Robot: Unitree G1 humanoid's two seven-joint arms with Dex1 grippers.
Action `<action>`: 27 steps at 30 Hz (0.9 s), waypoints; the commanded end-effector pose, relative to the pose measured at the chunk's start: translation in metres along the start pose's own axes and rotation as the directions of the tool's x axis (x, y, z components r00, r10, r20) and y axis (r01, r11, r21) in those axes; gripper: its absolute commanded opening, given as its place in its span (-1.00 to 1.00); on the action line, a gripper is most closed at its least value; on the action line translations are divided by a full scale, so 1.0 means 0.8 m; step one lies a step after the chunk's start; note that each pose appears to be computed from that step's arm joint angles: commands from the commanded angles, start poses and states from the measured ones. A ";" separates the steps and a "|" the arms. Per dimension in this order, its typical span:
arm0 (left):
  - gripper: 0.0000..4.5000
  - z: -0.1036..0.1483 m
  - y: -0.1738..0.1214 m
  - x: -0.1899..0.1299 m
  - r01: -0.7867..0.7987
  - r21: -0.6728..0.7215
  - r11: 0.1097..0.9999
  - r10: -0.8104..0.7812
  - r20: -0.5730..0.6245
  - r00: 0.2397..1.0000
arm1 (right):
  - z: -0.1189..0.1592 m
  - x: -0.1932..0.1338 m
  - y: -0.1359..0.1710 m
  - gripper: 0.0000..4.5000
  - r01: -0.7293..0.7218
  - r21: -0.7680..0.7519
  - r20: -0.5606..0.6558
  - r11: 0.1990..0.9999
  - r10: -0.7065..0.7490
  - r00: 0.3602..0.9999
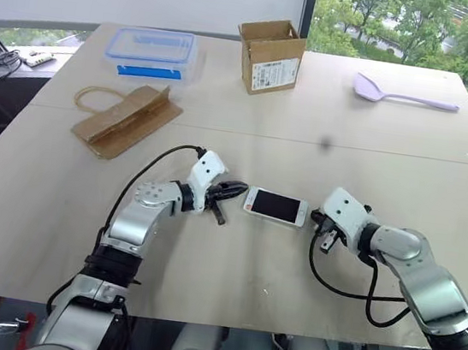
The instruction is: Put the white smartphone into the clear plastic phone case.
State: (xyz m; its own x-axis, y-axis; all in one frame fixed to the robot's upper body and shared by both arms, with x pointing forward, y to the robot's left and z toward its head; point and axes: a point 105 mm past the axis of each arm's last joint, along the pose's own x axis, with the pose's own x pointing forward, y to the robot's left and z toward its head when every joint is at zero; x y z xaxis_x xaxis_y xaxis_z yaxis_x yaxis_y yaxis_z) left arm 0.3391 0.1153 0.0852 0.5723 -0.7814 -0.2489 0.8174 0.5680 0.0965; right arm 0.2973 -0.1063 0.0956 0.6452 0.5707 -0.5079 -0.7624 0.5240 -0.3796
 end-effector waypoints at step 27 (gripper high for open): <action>-0.99 0.039 -0.044 -0.005 0.290 -0.014 0.957 -0.287 0.103 0.952 | 0.027 -0.052 -0.017 -1.00 -0.022 0.087 0.167 0.996 0.007 0.986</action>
State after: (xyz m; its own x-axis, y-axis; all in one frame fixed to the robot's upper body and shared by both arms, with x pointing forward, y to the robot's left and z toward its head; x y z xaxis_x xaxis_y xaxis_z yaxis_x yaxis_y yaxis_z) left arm 0.3171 0.0933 0.1112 0.3527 -0.9216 -0.1620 0.9333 0.3590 -0.0106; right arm 0.2849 -0.1320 0.1216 0.6427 0.6319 -0.4331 -0.7625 0.5821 -0.2822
